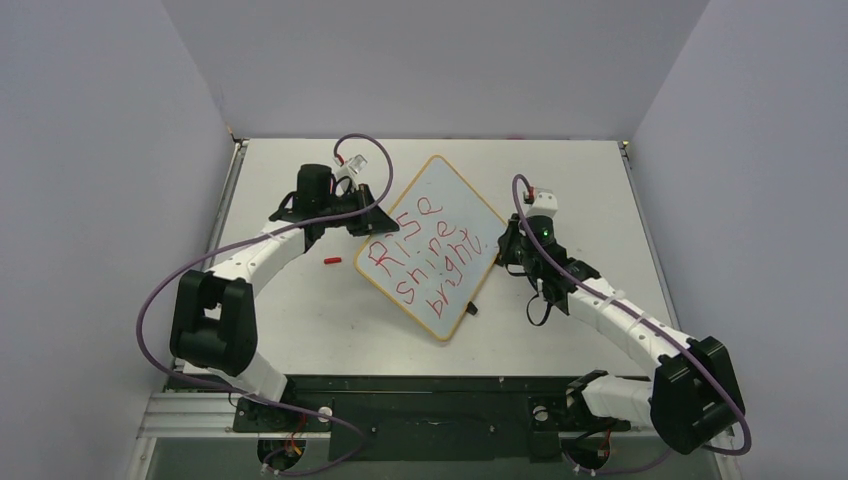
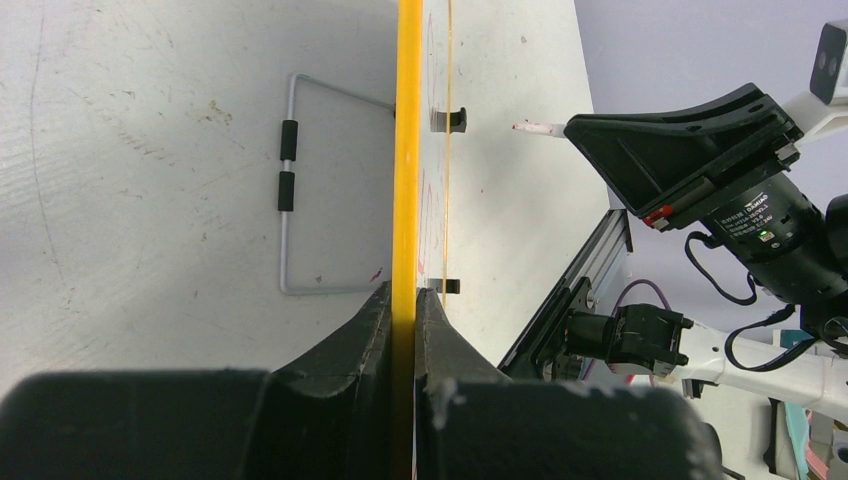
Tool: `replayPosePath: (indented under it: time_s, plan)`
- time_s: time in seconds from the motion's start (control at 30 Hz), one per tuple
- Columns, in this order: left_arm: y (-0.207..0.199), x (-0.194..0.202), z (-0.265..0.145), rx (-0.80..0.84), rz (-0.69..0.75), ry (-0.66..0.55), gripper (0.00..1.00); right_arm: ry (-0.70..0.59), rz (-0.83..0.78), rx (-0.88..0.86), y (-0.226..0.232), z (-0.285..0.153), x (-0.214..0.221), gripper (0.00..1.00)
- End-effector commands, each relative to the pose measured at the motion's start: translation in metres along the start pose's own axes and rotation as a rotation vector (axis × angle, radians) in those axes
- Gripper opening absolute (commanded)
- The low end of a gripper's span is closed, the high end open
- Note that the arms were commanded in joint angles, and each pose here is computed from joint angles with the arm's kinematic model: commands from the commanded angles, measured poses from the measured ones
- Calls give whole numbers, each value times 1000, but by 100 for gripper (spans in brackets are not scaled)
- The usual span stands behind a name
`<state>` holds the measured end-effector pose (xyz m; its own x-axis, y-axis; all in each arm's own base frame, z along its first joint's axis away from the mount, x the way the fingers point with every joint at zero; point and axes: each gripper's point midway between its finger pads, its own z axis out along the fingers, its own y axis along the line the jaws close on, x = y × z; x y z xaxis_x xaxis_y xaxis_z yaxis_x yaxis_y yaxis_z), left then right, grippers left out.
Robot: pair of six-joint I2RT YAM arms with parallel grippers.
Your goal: Write a sentence on the whiteboard
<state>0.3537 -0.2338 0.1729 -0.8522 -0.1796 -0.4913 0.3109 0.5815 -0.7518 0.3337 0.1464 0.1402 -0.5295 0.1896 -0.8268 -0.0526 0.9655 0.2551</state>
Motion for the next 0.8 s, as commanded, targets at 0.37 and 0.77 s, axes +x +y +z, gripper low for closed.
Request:
replayPosePath:
  time_s: [0.37, 0.77]
  plan:
    - [62, -16, 10, -221, 48, -64, 20, -74, 28, -19, 0, -20, -19, 0]
    - [59, -19, 6, -227, 62, -87, 32, -74, 26, -17, -1, -21, -19, 0]
